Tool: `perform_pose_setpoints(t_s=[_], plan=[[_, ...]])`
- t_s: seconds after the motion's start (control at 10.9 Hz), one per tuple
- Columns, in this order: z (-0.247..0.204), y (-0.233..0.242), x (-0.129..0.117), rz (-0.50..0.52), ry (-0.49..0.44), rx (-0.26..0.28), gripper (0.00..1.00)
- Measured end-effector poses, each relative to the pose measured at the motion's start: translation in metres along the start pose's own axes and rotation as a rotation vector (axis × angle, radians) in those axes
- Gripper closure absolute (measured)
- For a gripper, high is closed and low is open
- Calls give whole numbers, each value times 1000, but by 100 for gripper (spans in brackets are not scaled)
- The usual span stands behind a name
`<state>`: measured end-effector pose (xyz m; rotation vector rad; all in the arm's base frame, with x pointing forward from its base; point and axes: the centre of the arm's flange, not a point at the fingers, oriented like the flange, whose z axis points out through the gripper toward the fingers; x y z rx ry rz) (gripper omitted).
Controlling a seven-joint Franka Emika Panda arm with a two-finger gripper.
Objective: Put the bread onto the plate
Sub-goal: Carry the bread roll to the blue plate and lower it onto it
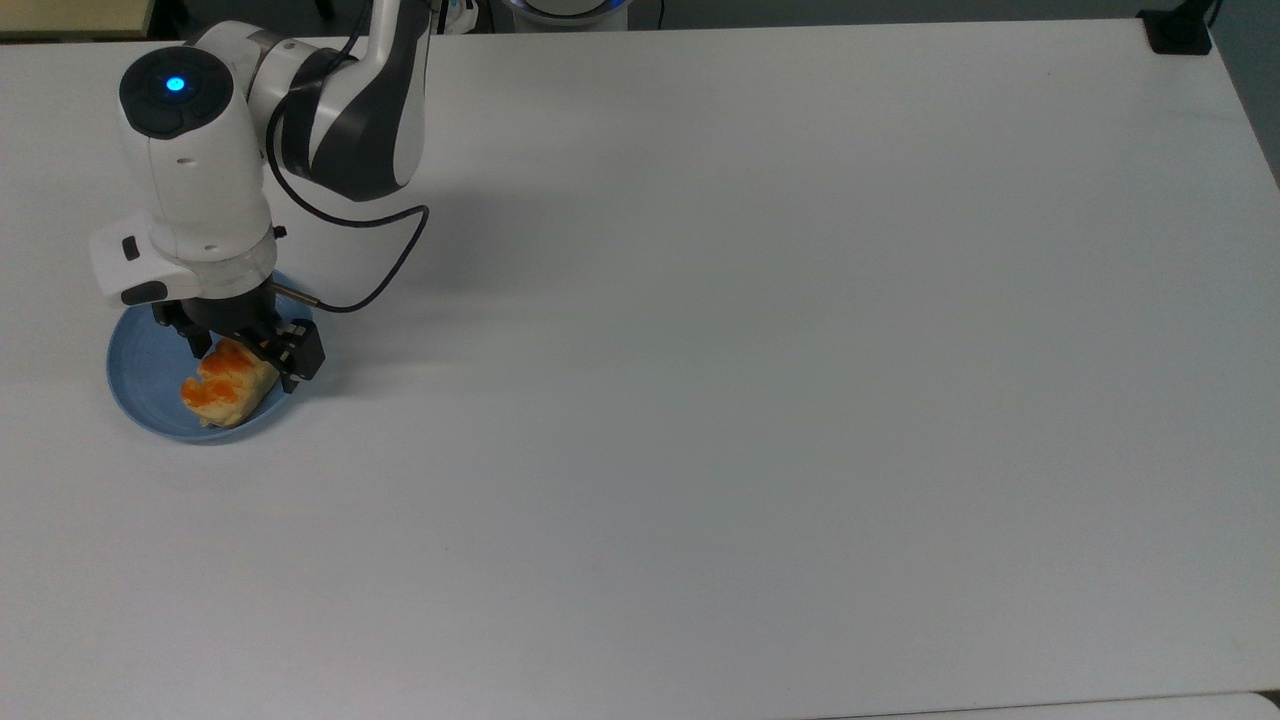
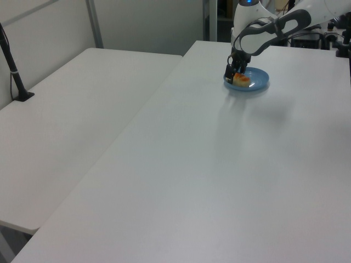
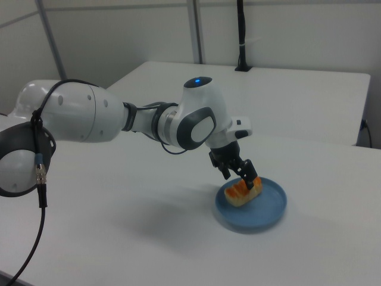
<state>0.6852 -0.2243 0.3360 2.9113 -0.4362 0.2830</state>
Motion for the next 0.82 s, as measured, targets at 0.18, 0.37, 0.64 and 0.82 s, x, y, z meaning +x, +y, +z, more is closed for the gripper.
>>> perform_pose_setpoints(t_s=[0.18,0.37,0.64,0.82], plan=[[-34,4,11,8,54,4,0],[-106,-10,2,-12,-14,23,0],[-214,-88,-51,-150,-202,63,0],[-262,-136,-82,-248,-238,83,0]])
